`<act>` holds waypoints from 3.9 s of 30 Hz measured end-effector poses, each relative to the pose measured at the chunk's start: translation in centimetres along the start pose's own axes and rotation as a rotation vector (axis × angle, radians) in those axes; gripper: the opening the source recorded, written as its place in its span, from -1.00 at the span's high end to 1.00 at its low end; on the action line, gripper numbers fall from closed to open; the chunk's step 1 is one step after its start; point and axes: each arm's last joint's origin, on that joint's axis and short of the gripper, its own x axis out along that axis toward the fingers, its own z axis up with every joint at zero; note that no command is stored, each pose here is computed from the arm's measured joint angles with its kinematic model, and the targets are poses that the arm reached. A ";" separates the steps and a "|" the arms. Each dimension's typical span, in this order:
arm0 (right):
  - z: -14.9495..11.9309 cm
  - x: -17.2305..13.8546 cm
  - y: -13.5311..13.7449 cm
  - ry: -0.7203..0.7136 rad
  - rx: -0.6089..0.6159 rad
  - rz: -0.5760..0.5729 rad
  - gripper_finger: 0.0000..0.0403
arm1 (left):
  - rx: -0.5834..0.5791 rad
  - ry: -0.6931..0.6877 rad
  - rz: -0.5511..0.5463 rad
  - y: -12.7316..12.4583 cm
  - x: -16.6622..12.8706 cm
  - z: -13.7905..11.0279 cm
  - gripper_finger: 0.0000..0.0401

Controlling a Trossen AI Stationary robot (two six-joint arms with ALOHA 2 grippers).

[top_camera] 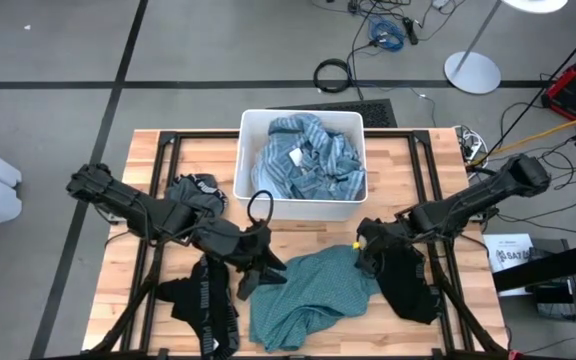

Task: Sort clothes
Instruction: Put the green polo shirt into the white laundry organizer

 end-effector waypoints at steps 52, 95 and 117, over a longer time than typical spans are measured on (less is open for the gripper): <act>4.2 -7.5 8.2 -0.152 -0.048 0.225 0.99 | 0.081 -0.039 0.046 1.6 0.0 1.4 0.08; 9.9 9.7 17.2 -0.015 -0.122 -0.002 -0.05 | 0.245 -0.130 -0.062 0.1 -6.8 2.9 0.08; 1.3 3.5 17.9 -0.041 0.136 -0.440 -0.19 | 0.296 -0.020 -0.147 0.1 -6.8 2.3 0.08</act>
